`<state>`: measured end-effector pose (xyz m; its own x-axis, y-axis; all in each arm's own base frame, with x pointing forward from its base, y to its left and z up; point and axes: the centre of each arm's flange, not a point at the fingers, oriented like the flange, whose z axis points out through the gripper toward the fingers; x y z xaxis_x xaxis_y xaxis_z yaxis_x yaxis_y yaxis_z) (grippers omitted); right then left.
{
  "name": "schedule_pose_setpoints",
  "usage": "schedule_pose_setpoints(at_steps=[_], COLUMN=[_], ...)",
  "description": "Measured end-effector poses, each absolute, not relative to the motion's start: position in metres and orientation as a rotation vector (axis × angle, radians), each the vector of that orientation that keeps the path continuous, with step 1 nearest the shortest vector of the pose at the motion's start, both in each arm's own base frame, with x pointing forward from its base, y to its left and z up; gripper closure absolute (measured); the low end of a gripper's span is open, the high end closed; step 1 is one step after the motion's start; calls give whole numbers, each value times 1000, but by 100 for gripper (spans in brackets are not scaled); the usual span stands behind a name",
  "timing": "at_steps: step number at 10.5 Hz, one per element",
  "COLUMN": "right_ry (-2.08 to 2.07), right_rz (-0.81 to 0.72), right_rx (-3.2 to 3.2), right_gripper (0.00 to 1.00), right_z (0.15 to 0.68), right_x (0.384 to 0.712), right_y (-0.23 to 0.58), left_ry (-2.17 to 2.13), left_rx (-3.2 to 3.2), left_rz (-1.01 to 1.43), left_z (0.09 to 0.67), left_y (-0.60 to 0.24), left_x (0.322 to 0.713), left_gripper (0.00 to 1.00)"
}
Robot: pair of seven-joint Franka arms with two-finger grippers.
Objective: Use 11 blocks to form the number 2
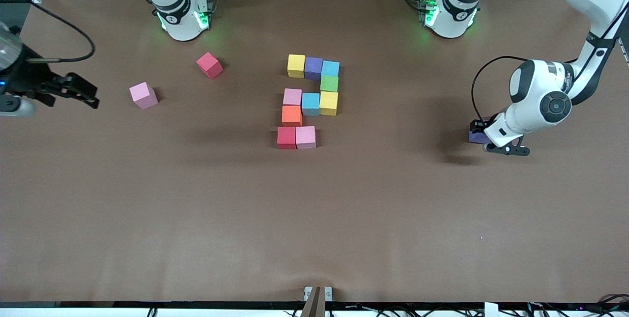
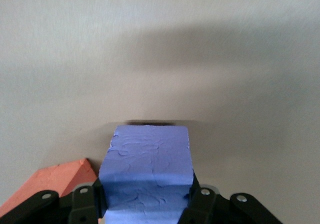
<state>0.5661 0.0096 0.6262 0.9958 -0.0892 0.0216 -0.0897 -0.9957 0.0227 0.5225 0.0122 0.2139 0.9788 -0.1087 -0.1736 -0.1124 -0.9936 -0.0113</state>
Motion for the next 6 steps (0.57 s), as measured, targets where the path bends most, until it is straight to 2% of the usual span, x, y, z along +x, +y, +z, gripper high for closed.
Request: schedule_pose_setpoints(at_steps=[6], right_ry=[-148], right_rz=[41], right_rx=[3111], right_gripper=[0], right_z=[640], right_x=[563], right_y=[-18], left_ry=[-194], left_rx=[-3153], left_rz=[200], left_z=[230], left_y=[-89], left_x=[551], left_gripper=[41])
